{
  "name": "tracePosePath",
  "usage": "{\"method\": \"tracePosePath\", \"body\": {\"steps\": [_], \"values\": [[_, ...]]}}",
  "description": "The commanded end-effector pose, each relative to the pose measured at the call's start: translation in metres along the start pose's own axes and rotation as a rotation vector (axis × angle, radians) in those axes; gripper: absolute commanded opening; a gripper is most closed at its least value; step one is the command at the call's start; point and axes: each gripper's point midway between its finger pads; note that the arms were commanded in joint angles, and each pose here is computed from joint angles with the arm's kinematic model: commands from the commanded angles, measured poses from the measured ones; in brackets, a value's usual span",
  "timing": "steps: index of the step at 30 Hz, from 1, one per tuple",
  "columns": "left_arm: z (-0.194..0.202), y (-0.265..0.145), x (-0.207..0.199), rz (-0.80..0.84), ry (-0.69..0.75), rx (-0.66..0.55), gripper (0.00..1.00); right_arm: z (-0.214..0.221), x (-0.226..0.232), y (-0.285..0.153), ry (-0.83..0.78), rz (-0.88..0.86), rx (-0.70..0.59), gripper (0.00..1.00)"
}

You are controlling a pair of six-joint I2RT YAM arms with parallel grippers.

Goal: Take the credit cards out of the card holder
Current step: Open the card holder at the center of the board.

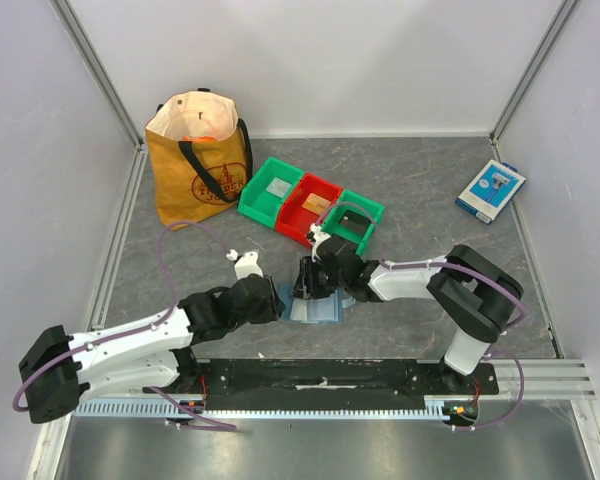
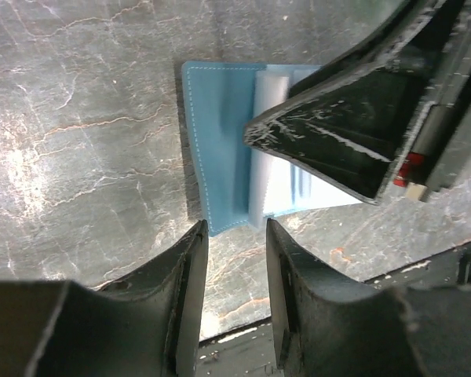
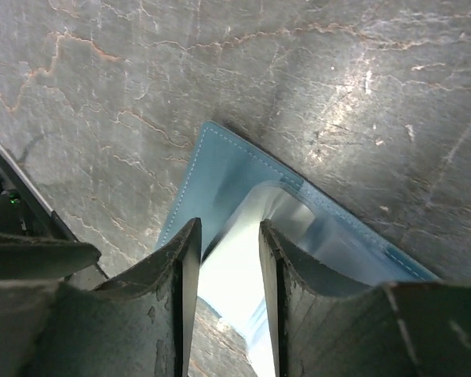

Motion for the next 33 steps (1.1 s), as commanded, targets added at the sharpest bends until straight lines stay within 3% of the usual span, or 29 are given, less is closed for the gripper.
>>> {"method": "tracePosePath", "body": {"steps": [1, 10, 17, 24, 29, 33], "values": [[-0.009, -0.01, -0.005, 0.032, -0.04, -0.032, 0.41, 0.004, -0.001, 0.01, -0.018, 0.016, 0.038, 0.45], [-0.018, 0.001, -0.05, 0.18, 0.008, -0.01, 0.29, -0.015, 0.017, 0.0, -0.075, 0.008, 0.0, 0.49], [-0.009, 0.015, -0.058, 0.188, -0.001, 0.035, 0.24, -0.033, 0.037, -0.016, -0.119, -0.013, -0.048, 0.57], [-0.004, 0.027, -0.045, 0.117, -0.014, 0.031, 0.23, -0.051, 0.043, -0.038, -0.136, -0.002, -0.123, 0.58], [0.008, 0.039, -0.029, 0.04, 0.005, 0.057, 0.2, -0.056, 0.016, -0.061, -0.12, 0.094, -0.213, 0.55], [0.019, 0.043, -0.022, 0.021, 0.005, 0.083, 0.18, -0.041, -0.014, -0.072, -0.096, 0.178, -0.209, 0.51]]}}
Point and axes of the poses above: each gripper's point midway between its finger pads, its own y axis out along the fingers, its own x axis along the line the jaws close on, z = x × y, and after that the axes turned 12 degrees about y, right-handed
